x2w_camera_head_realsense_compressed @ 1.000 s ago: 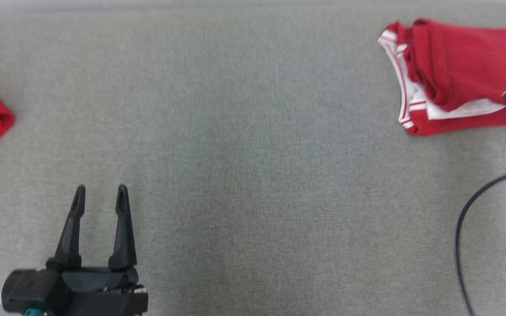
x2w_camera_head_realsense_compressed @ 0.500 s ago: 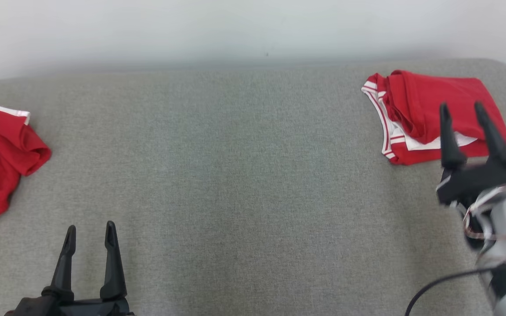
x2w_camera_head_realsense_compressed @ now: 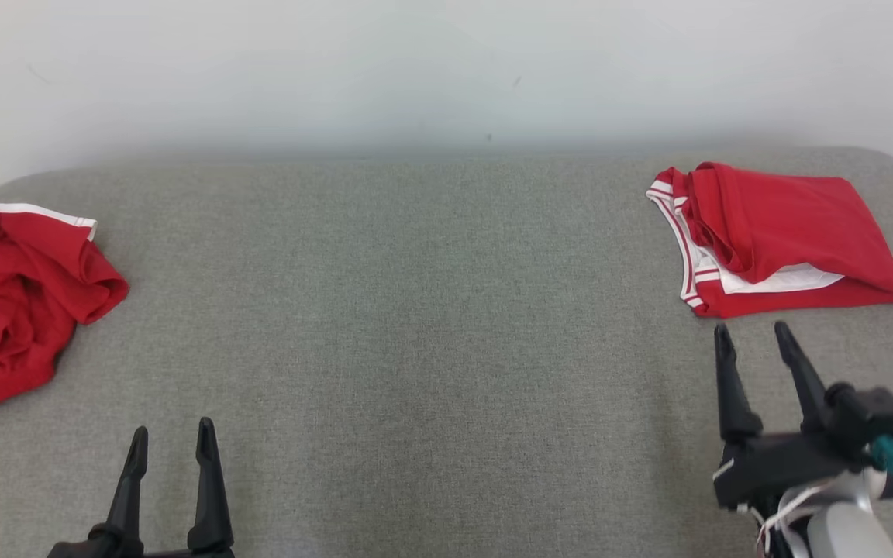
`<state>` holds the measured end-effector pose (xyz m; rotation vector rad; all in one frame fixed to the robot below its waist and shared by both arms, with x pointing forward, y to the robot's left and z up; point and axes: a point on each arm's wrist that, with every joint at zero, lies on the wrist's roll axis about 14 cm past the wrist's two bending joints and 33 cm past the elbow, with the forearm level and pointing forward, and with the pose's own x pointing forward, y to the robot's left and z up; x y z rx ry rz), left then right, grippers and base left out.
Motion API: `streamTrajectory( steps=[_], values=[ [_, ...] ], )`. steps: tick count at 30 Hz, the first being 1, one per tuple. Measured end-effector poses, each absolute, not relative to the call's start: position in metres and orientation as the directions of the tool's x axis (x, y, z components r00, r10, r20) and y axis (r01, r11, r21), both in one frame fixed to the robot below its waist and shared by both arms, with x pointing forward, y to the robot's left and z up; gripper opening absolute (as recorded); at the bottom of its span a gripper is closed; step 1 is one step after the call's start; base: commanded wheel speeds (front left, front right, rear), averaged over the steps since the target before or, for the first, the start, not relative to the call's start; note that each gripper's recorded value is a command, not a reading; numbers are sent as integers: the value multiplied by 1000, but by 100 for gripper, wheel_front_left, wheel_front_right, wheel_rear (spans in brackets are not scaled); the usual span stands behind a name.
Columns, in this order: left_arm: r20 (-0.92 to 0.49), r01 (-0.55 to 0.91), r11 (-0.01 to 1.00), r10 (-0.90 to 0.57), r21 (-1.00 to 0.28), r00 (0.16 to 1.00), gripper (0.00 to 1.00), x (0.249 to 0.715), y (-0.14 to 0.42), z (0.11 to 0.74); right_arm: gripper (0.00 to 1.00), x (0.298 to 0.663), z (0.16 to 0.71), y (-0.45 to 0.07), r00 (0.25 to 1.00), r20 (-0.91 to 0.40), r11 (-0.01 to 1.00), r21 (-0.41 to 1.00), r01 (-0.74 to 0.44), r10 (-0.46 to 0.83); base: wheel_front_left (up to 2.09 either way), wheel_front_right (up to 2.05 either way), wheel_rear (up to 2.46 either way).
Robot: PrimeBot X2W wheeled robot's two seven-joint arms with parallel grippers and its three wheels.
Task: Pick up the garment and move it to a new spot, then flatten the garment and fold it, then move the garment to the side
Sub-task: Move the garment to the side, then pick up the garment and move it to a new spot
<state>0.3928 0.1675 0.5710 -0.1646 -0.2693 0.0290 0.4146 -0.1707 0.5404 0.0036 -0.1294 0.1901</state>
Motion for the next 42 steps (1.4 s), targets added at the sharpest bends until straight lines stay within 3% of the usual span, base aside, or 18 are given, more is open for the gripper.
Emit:
streamTrajectory(
  steps=[15,42],
  values=[
    [229,-10,988,45,-152,972,100,370,169,562,100,351,524,-147,978,100,982,27,-187,184,0,0,0],
    [229,-2,993,30,-119,973,100,360,167,563,100,340,538,-129,967,137,973,51,-224,215,0,0,0]
  ],
)
